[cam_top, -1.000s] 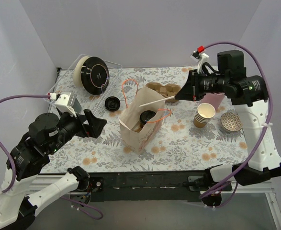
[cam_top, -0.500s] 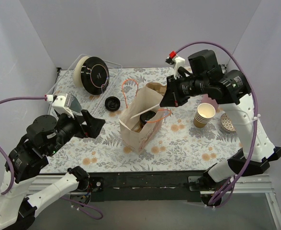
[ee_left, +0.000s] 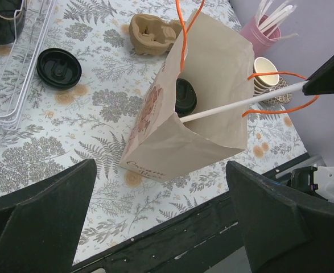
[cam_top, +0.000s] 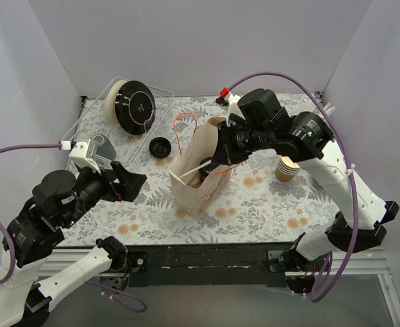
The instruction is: Pack the takeout coffee
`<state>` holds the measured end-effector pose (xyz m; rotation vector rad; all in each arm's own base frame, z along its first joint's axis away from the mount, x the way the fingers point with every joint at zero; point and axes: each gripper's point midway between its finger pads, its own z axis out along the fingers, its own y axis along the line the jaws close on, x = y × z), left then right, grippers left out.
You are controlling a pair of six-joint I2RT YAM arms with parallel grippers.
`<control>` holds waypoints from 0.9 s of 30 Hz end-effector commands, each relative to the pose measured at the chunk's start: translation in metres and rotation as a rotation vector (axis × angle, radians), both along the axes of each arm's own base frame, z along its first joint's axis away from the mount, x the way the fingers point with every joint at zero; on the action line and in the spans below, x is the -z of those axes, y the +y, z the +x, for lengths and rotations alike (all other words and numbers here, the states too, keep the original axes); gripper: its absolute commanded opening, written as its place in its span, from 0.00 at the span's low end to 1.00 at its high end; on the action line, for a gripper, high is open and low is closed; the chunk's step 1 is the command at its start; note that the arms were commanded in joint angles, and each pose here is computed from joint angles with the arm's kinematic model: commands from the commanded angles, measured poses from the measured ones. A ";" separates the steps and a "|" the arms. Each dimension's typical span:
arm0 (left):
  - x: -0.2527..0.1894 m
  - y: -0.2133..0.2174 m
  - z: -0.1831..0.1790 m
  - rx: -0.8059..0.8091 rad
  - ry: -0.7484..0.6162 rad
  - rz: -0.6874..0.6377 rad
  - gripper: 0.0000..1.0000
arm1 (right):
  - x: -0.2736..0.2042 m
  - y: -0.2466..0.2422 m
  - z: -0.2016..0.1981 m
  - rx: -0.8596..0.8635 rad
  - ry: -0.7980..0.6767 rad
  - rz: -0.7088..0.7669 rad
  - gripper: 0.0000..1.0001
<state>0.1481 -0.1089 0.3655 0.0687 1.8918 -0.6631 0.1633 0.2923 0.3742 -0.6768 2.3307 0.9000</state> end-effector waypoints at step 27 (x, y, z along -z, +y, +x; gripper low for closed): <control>-0.031 0.005 -0.011 0.035 -0.103 -0.031 0.98 | -0.098 0.020 -0.009 0.077 -0.115 0.510 0.99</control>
